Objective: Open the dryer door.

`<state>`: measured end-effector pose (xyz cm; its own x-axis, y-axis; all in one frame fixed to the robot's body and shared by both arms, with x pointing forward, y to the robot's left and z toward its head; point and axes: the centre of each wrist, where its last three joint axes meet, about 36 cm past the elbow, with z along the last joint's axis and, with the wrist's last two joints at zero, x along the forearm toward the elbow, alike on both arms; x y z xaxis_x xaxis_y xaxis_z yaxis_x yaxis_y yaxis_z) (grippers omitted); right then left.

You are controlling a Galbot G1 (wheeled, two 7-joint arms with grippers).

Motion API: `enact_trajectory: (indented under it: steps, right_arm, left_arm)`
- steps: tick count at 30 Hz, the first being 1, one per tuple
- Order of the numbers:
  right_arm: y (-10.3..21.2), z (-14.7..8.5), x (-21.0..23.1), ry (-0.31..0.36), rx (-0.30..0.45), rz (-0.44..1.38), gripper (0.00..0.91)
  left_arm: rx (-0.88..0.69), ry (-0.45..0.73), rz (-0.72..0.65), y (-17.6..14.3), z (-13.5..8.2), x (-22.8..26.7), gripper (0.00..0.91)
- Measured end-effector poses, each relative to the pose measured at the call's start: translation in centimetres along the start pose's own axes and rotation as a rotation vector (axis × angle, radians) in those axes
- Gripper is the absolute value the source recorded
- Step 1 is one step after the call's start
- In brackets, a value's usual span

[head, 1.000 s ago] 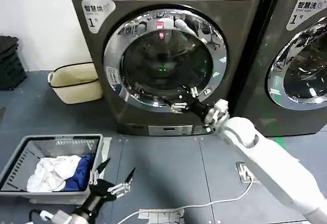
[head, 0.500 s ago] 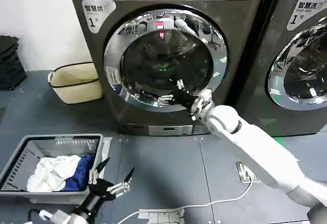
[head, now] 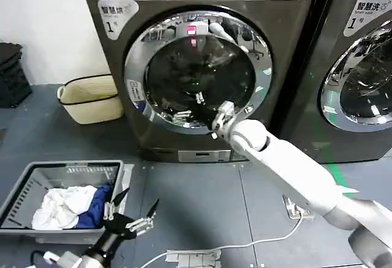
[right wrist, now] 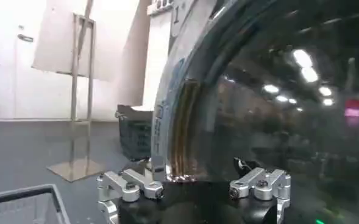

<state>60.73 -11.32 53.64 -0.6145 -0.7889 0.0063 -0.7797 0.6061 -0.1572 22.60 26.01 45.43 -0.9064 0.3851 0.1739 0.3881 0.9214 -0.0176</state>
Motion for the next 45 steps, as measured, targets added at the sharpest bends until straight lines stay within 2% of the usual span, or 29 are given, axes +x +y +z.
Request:
enact_trajectory:
  steps: [21,45]
  right_arm:
    - [1.7,-0.3,-6.2,0.004,0.013,-0.029,0.907]
    - [2.8,-0.6,-10.0,-0.002,0.010,-0.079,0.907]
  left_arm:
    - [0.009,-0.005,-0.011,0.3,-0.1,0.2,0.907]
    - [0.006,-0.011,-0.024,0.3,-0.7,1.0,0.907]
